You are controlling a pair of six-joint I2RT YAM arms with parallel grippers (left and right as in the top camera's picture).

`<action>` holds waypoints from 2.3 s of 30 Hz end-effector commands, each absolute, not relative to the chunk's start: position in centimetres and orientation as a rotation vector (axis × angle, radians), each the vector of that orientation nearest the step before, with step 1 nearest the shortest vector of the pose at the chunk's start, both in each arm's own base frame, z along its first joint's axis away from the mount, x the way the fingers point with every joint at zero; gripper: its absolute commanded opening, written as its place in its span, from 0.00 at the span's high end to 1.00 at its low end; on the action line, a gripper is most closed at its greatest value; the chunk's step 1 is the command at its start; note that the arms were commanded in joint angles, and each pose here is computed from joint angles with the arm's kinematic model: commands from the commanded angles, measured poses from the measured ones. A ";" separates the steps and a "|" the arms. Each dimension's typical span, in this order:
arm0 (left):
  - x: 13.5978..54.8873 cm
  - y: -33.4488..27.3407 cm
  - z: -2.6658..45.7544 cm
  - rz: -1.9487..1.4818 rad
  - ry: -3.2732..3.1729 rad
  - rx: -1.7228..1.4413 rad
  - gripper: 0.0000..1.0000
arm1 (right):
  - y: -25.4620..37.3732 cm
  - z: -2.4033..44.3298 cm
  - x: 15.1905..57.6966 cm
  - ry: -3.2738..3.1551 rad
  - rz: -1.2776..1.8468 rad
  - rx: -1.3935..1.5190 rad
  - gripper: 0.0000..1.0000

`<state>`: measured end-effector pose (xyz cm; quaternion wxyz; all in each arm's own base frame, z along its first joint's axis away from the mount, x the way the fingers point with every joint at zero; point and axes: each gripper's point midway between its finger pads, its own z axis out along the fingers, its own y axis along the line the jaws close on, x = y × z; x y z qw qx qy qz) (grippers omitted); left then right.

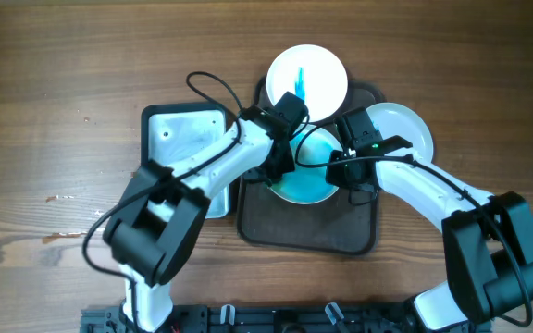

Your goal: Clean dirty plates on tray and stack at the side

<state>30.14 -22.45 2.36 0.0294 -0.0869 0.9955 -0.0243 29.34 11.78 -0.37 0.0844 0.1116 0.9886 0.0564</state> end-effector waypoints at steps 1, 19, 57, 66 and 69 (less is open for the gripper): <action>30.5 -19.9 7.4 -0.095 2.957 -0.353 0.96 | 8.3 -4.6 25.0 3.097 -0.114 0.277 0.96; 29.4 -5.4 7.1 0.192 2.825 -0.645 0.96 | 9.1 -4.6 25.0 3.117 -0.047 0.164 0.96; 28.3 -2.7 19.0 -0.434 2.531 -0.642 0.00 | 18.8 10.1 32.1 2.966 0.536 -0.141 0.96; 28.3 -2.7 19.0 -0.433 2.531 -0.643 0.00 | 24.6 12.3 32.3 2.807 0.457 -0.368 0.96; 28.3 -2.5 19.0 -0.431 2.528 -0.652 0.00 | 25.5 14.3 33.3 2.712 0.295 -0.356 0.96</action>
